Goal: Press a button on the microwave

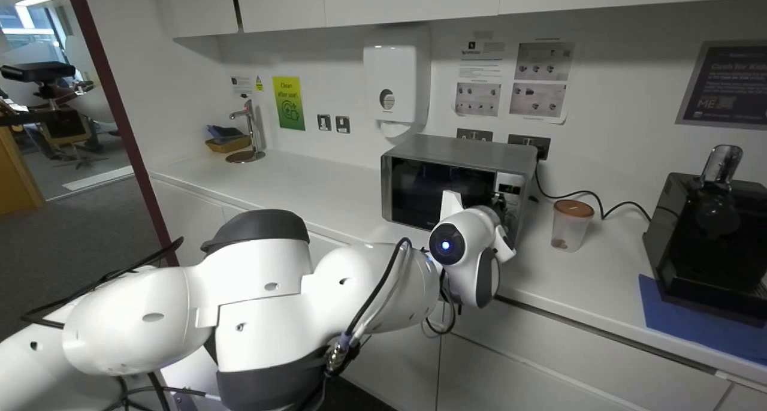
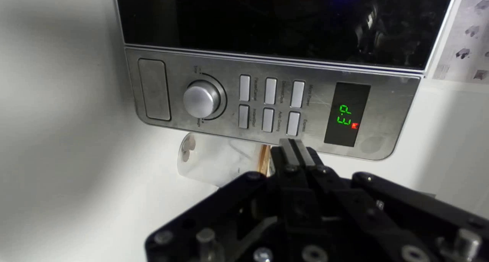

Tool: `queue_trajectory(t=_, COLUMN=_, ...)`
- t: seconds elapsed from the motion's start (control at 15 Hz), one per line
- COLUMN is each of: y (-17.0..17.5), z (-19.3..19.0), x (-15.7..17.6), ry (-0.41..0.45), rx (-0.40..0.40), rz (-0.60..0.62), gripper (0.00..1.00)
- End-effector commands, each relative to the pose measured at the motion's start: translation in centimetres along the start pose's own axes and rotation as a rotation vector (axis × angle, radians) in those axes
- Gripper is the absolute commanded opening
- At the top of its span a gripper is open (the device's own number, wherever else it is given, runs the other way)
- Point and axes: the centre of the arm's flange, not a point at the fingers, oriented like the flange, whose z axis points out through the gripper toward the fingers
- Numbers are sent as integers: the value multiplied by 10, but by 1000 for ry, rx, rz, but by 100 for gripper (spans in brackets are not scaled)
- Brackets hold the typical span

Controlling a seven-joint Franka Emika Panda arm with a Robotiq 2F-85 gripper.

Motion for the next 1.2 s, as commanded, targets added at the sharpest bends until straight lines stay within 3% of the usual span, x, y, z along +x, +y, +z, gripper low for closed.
queue_trajectory(t=0.0, y=-16, z=25, x=20, ry=-17, rx=54, rz=-22, gripper=0)
queue_trajectory(t=1.13, y=-20, z=57, x=8, ry=-38, rx=94, rz=6, gripper=0)
